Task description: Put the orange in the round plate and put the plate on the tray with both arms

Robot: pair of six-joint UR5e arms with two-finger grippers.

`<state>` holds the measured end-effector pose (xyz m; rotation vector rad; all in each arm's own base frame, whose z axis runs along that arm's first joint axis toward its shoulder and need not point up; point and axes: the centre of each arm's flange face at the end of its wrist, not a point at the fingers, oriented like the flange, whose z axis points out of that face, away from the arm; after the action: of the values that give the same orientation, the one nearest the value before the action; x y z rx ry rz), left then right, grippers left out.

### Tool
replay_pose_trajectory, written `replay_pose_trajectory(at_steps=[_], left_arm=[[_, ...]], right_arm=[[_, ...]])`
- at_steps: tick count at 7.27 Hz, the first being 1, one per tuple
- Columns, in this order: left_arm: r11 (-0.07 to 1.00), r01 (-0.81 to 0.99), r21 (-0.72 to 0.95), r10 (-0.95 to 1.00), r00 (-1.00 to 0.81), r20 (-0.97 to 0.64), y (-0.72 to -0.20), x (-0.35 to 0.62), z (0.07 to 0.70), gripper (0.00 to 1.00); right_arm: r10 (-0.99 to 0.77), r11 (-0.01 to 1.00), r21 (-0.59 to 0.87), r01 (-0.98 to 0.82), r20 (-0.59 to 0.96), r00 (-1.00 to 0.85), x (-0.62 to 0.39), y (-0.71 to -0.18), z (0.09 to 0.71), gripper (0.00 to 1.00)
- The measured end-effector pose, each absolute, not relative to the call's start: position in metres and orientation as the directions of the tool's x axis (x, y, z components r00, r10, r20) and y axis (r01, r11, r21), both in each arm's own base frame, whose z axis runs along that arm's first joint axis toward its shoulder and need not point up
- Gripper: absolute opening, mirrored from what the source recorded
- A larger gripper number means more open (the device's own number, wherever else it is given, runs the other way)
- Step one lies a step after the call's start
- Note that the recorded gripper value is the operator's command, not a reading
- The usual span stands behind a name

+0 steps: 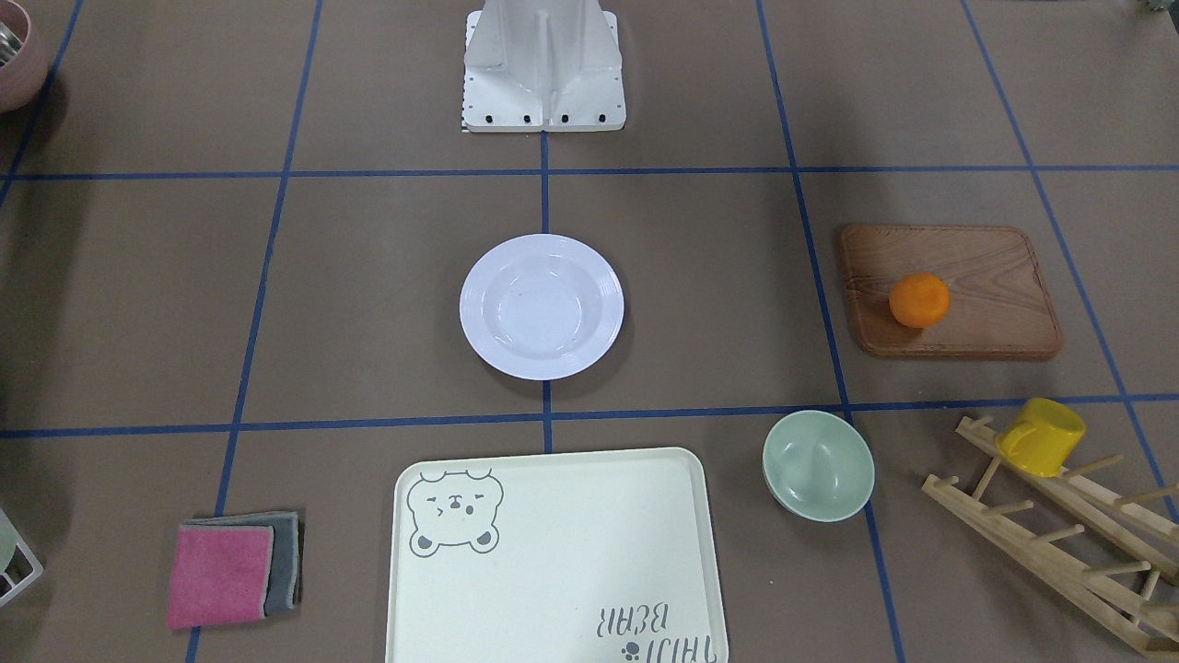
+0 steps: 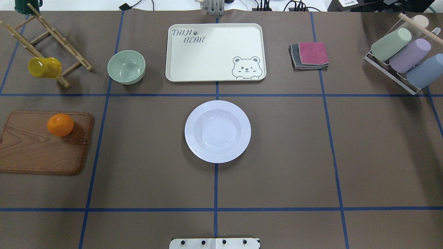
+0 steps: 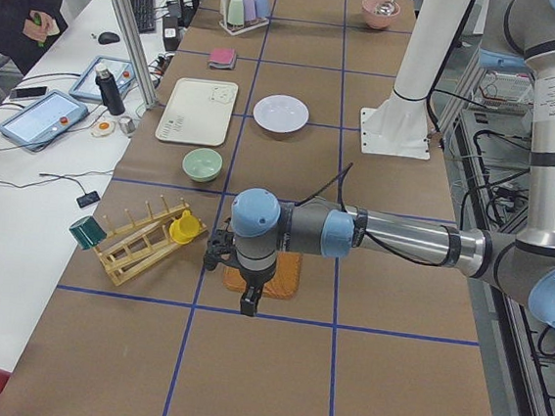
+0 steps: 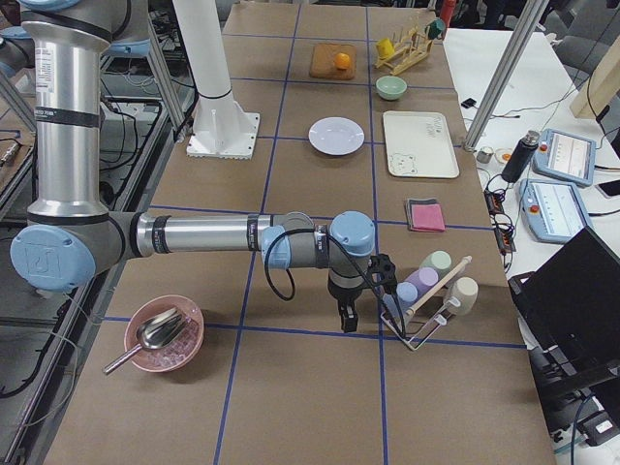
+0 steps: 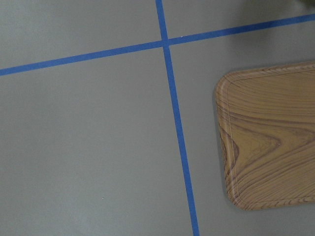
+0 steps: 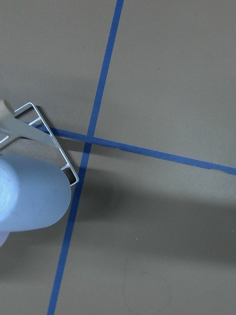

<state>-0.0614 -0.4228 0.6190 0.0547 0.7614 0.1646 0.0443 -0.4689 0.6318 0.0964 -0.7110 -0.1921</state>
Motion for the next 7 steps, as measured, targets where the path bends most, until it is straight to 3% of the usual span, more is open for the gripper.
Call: replay_pose_trajectory(at_steps=[5,7], left_arm=[[0.977,-0.123,0.173,0.208,0.713,-0.670,-0.430,-0.061,0.589,0.99],[0.944,-0.124,0.307,0.300,0.714,-0.633,-0.452,-0.061,0.567,0.99]], right_arm=[[-0.229,0.973,0.179,0.148,0.633,0.740,0.043,-0.471,0.630,1.00],[-0.296,0.949,0.278,0.152,0.610,0.735,0.038,-0.477,0.621,1.00]])
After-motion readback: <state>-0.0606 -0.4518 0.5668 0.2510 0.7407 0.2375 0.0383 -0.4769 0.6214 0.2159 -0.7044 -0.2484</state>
